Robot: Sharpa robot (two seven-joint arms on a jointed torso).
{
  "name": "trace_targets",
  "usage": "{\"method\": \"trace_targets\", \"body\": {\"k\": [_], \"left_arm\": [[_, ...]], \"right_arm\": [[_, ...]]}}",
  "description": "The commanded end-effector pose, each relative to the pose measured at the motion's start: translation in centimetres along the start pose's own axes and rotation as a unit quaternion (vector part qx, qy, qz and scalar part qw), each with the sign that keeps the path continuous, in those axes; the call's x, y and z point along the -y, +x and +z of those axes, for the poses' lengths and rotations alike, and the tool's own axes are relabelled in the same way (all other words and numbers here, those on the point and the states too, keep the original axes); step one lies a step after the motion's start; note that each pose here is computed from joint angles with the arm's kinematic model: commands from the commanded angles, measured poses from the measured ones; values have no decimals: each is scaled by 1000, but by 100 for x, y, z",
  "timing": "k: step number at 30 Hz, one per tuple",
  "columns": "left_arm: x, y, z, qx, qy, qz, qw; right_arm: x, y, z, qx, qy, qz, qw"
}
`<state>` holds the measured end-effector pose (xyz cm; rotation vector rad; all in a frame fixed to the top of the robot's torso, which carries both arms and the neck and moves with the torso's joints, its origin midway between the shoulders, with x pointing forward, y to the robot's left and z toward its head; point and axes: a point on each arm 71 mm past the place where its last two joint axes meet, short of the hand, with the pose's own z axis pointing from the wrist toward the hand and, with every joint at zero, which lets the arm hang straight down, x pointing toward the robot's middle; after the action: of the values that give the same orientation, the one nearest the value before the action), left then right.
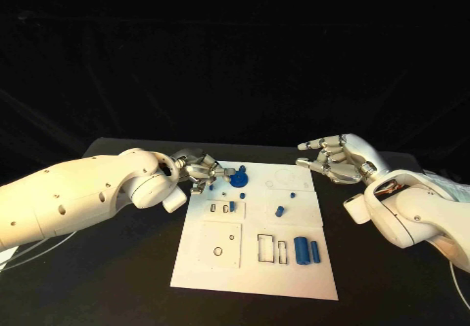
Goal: Assemble the parts on the task board
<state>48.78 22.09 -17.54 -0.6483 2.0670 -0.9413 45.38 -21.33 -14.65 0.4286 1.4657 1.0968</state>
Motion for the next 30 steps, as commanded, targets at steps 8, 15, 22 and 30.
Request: {"method": "trace_targets", "body": {"k": [8, 15, 22, 30], "left_arm": [[38, 21, 177, 9, -135, 198, 971], [129, 82, 301, 11, -149, 233, 961], [174, 176, 406, -13, -159, 261, 952], [194, 241, 477, -32, -166, 291, 942]], "right_arm": [[72, -85, -3, 27, 30, 15, 999], [97, -85, 2, 28, 45, 15, 998], [108, -63, 12, 21, 56, 11, 998], [109, -45, 19, 17, 60, 9, 998]]}}
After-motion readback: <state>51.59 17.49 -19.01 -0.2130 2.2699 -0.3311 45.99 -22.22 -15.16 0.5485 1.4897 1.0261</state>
